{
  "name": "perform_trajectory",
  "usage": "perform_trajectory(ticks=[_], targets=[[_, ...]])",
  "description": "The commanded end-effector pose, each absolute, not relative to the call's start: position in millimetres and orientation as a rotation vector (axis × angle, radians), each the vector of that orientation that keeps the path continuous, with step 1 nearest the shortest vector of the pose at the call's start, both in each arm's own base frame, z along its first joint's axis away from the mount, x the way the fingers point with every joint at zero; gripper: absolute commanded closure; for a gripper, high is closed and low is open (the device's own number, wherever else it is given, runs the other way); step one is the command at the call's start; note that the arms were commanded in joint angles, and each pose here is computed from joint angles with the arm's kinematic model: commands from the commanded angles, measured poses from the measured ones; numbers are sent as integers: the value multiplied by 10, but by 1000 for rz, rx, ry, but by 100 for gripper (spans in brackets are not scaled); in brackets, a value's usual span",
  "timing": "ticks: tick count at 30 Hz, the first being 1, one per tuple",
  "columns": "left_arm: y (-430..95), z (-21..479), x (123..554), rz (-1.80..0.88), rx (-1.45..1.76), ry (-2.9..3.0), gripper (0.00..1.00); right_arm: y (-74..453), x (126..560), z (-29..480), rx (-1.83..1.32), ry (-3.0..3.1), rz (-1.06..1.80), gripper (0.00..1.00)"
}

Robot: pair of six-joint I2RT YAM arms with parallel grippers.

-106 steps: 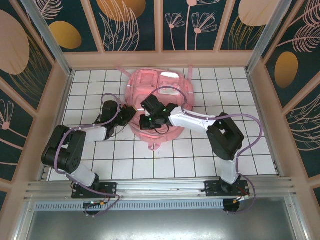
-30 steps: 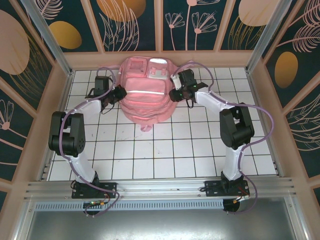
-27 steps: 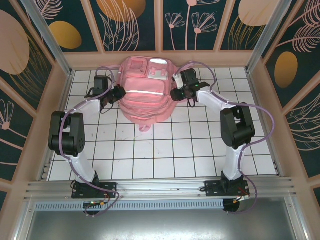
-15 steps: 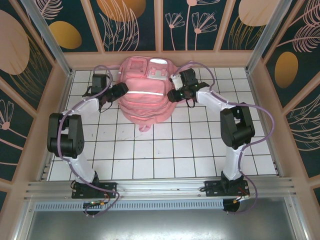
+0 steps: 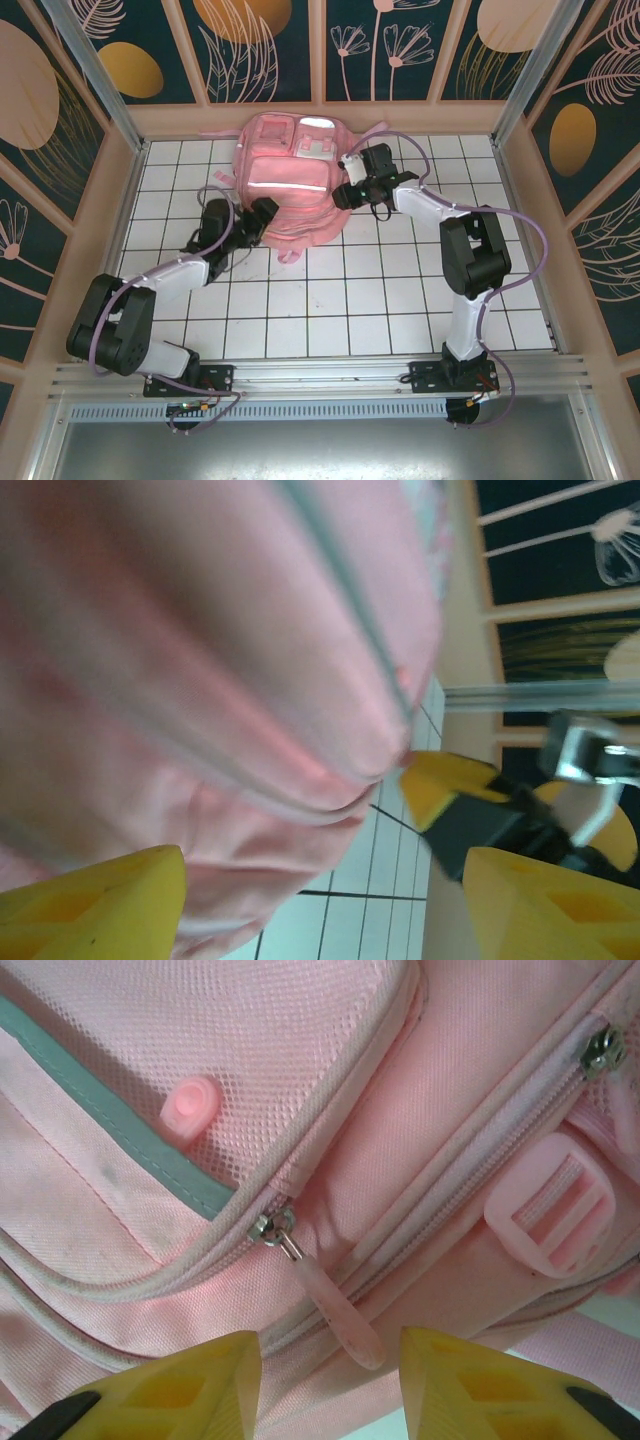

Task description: Pack the student bag

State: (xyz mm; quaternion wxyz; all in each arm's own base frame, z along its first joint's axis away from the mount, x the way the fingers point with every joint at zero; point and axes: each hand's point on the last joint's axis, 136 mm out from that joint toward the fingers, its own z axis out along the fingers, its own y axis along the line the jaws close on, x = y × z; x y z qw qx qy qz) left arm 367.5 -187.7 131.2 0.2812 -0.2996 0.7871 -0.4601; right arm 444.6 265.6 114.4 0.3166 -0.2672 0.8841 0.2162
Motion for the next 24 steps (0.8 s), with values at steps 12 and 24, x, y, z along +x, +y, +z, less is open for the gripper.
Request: perform_trajectory(ticks=[12,24], targets=[[-1768,1057,3765,-1159,-1112,1999,21,2710,4656,1112,-698,2286,660,92],[-1807,576,3786,-1101,-1135,2088,100,2623,4624,1237,-715,2264,460,100]])
